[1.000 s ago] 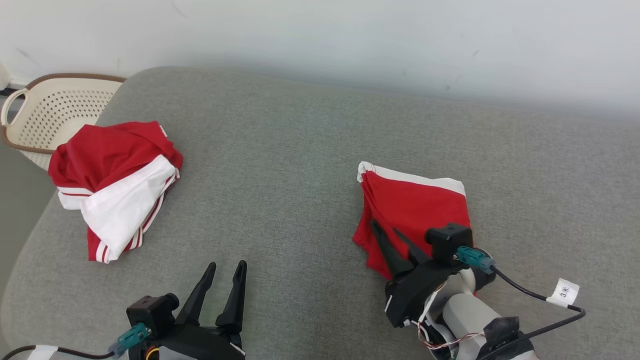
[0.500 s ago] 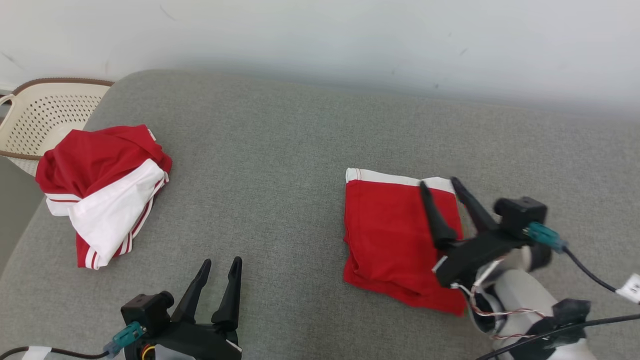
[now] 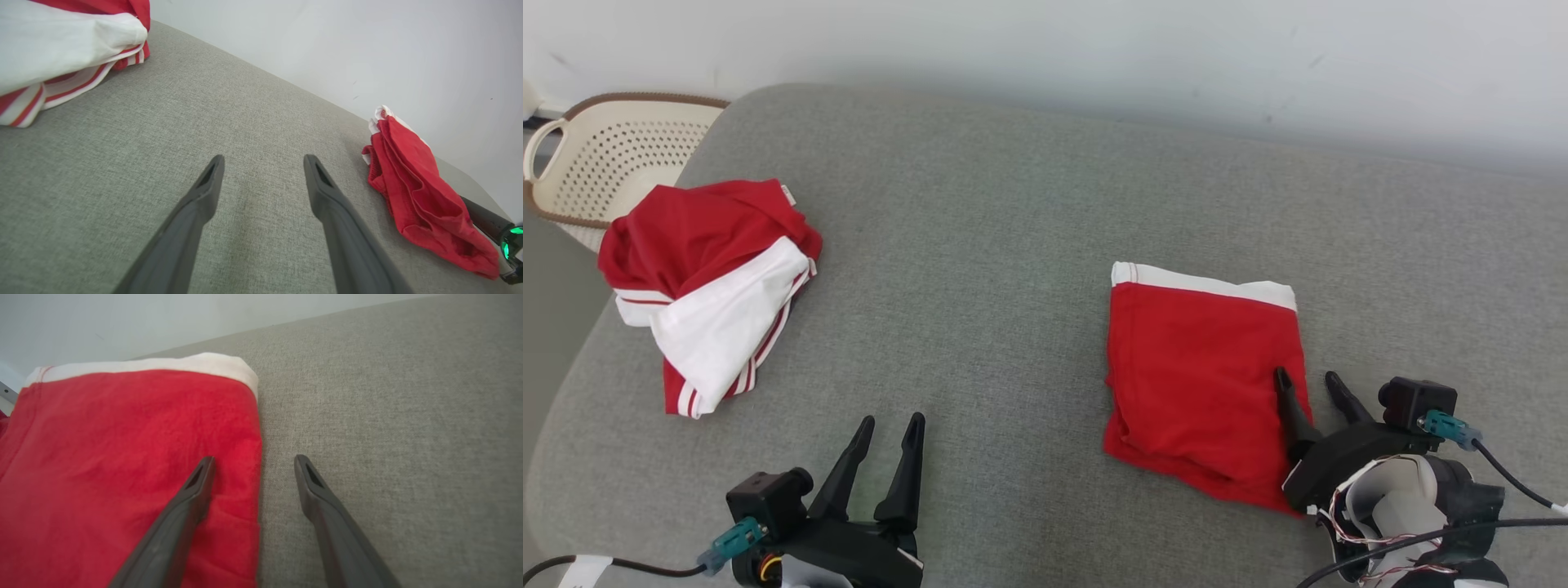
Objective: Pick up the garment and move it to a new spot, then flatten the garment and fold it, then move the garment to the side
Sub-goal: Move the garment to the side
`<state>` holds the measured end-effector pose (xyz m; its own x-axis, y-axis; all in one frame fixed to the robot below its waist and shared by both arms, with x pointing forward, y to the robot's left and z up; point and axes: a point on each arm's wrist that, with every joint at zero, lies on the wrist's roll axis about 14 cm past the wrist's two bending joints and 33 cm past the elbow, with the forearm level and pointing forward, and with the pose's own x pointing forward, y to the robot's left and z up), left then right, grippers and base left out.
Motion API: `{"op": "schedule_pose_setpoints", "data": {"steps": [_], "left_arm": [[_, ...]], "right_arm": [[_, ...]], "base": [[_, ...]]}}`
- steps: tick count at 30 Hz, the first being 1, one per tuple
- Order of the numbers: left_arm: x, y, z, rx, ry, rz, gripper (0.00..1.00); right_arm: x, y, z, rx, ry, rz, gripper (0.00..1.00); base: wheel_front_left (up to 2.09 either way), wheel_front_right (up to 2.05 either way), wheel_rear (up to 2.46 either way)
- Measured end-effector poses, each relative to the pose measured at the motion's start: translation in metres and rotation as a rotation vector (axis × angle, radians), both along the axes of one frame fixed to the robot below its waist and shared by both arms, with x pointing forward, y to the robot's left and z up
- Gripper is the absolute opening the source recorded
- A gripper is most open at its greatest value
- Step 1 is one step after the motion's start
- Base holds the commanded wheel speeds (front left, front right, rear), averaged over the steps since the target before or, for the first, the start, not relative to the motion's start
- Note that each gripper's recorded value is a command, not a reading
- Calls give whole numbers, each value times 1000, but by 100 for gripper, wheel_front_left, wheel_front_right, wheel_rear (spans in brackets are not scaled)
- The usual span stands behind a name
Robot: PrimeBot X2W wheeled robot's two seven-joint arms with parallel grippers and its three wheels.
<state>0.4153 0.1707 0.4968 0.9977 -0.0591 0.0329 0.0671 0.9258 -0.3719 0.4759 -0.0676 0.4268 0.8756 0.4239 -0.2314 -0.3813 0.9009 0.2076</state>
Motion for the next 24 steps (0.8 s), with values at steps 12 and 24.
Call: {"op": "schedule_pose_setpoints", "data": {"steps": [12, 24], "left_arm": [[-4, 19, -1, 23, 7, 49, 100], [-2, -2, 3, 43, -11, -11, 100]], "right_arm": [[6, 23, -23, -8, 78, 37, 0], [5, -15, 9, -1, -20, -48, 0]], "base": [[0, 0, 0], [0, 0, 0]]}}
